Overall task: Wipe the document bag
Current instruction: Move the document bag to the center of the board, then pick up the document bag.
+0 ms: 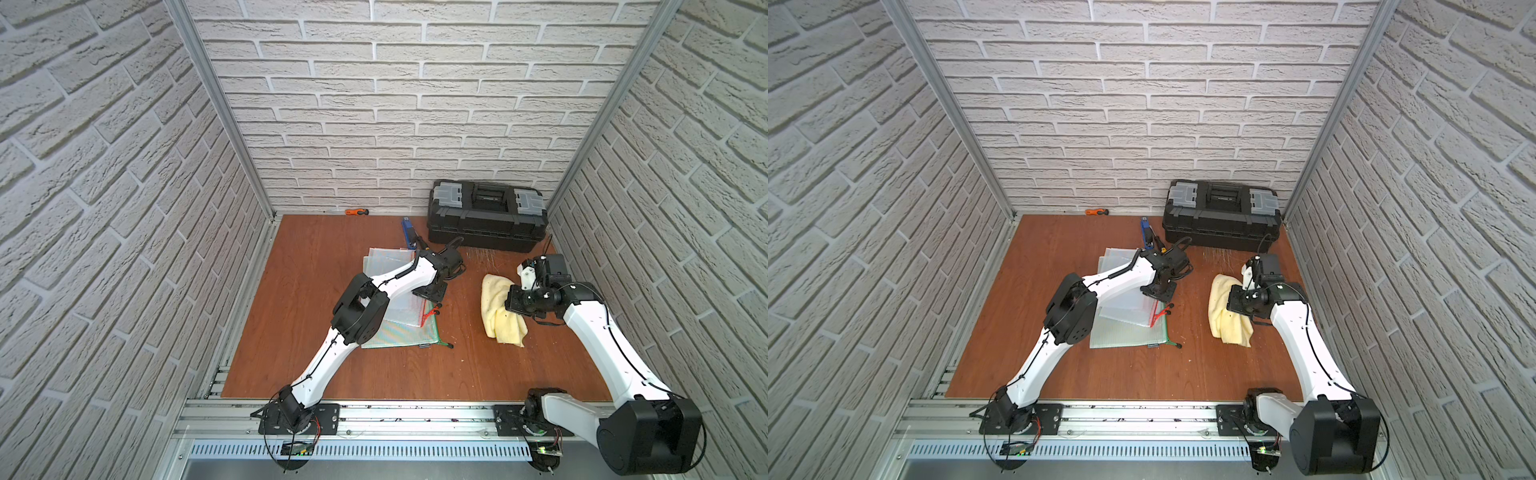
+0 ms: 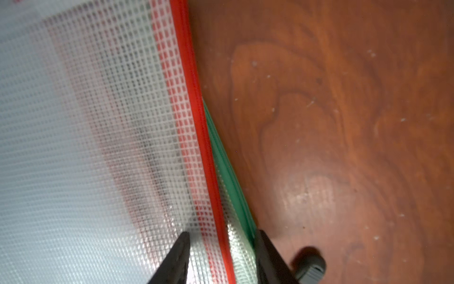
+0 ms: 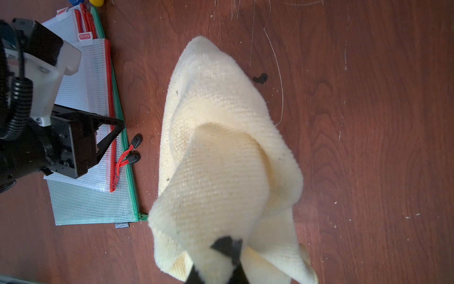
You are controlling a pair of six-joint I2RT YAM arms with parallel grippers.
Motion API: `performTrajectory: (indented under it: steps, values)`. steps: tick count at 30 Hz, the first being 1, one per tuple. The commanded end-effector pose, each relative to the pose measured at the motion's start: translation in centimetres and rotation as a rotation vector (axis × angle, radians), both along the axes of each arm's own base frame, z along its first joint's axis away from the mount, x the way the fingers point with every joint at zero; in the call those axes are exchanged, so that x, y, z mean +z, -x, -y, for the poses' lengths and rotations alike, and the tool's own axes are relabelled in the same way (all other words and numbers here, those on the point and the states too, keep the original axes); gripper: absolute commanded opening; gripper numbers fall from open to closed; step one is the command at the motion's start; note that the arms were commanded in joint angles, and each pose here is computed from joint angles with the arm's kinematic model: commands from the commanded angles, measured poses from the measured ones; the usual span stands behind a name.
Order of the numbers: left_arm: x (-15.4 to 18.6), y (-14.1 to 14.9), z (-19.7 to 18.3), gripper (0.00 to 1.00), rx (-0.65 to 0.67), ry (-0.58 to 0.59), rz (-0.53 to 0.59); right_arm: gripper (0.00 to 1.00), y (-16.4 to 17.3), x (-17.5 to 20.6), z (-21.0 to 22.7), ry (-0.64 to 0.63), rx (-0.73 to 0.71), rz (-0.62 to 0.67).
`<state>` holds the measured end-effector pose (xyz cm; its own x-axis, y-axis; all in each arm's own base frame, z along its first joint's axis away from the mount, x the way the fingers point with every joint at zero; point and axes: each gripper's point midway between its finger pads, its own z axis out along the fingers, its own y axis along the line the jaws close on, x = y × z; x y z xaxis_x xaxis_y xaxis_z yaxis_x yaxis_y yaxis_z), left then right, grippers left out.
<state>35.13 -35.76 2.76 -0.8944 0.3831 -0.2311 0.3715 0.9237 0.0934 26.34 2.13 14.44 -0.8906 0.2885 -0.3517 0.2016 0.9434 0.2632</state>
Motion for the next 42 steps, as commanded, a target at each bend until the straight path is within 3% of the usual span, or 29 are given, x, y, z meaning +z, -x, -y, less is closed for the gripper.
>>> performTrajectory:
  steps: [1, 10, 14, 17, 24, 27, 33, 42]
  values:
    - [-2.4, 1.1, -5.7, 0.43, 0.07, -0.137, -0.06, 0.03, 0.0, -0.2, -0.4, -0.006, 0.019, 0.002]
    - [-2.2, 2.6, -13.9, 0.42, 0.155, -0.227, -0.069, 0.03, -0.1, -0.8, -0.7, -0.031, 0.018, -0.009]
    - [-1.8, 2.3, -16.4, 0.42, 0.196, -0.211, -0.054, 0.03, -0.2, -1.0, -0.8, -0.035, 0.018, -0.014]
    - [-0.9, 1.5, -16.6, 0.44, 0.177, -0.193, -0.029, 0.03, -0.3, -1.1, -0.8, -0.035, 0.021, -0.018]
    - [4.7, -0.1, -14.8, 0.58, 0.083, -0.126, 0.125, 0.03, -0.1, -0.8, -0.7, -0.03, 0.02, -0.015]
    - [5.7, 0.0, -14.8, 0.58, 0.05, -0.114, 0.13, 0.03, 0.0, -1.0, -0.7, -0.03, 0.018, -0.015]
    - [3.6, 1.0, -16.1, 0.56, -0.027, -0.185, 0.054, 0.03, 0.0, -1.0, -0.8, -0.035, 0.017, -0.016]
    - [1.4, 1.3, -17.4, 0.57, -0.04, -0.18, 0.015, 0.03, 0.0, -0.9, -0.7, -0.029, 0.014, -0.015]
